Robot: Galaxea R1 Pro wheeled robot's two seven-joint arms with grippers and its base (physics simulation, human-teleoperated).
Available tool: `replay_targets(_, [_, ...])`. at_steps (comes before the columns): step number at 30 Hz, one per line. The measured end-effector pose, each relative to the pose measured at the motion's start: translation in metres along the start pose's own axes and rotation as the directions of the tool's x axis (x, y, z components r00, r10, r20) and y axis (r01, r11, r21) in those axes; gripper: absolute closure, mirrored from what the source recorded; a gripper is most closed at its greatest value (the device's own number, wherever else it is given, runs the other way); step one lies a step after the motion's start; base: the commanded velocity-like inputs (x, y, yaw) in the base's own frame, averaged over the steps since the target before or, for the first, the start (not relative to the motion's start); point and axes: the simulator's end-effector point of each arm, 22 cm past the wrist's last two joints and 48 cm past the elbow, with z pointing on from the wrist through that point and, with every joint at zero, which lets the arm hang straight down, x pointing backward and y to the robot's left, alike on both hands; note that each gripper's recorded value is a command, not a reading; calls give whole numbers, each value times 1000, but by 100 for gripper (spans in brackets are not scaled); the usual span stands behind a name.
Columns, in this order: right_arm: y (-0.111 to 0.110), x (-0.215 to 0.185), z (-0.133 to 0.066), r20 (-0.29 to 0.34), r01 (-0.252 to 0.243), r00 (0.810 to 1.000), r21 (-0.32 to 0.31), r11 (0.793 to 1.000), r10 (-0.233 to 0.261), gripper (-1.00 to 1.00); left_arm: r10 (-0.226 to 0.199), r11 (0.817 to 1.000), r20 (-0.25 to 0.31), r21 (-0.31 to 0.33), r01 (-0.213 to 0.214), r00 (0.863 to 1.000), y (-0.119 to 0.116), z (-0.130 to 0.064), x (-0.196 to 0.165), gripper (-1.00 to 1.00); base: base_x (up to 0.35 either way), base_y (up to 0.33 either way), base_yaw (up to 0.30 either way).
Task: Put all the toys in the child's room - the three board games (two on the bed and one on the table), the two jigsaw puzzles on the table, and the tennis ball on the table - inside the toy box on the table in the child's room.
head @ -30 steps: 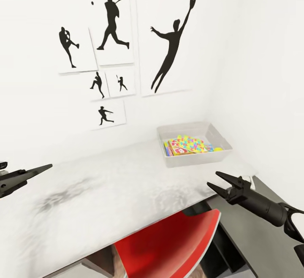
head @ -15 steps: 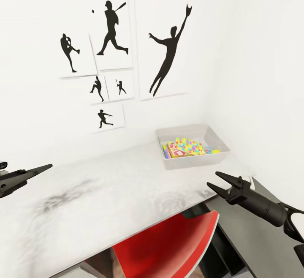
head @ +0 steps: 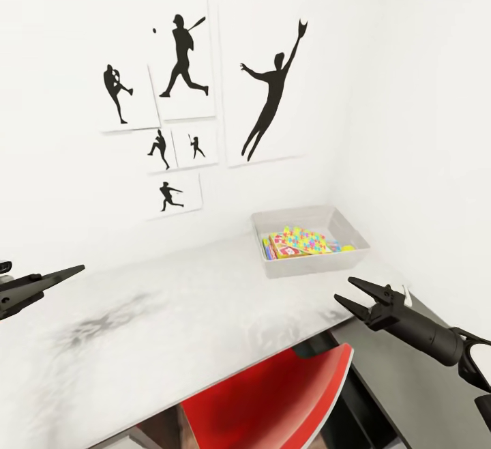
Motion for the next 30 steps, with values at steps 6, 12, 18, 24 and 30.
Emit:
replay_targets(6, [5, 0, 0, 1, 8, 1000, -6, 1000, -8, -100, 9, 1000, 3, 3, -9, 1000, -4, -1, -3, -100, 0, 0, 0])
replay_targets(12, [10, 0, -1, 1, 17, 1000, -11, 1000, -17, -100, 16, 1000, 7, 6, -16, 1000, -8, -1, -5, -100, 0, 0, 0])
replay_targets(18, [15, 0, -1, 2, 25, 1000, -17, 1000, -25, -100, 24, 1000, 11, 10, -24, 1000, -12, -2, -7, -100, 0, 0, 0])
replay_targets(24, [20, 0, -1, 3, 32, 999, -23, 999, -32, -100, 32, 999, 15, 15, -32, 999, -17, -2, -9, -100, 0, 0, 0])
replay_targets(30, [24, 1, -1, 3, 40, 999, -28, 999, -40, -100, 40, 999, 19, 18, -41, 999, -21, -3, -11, -100, 0, 0, 0])
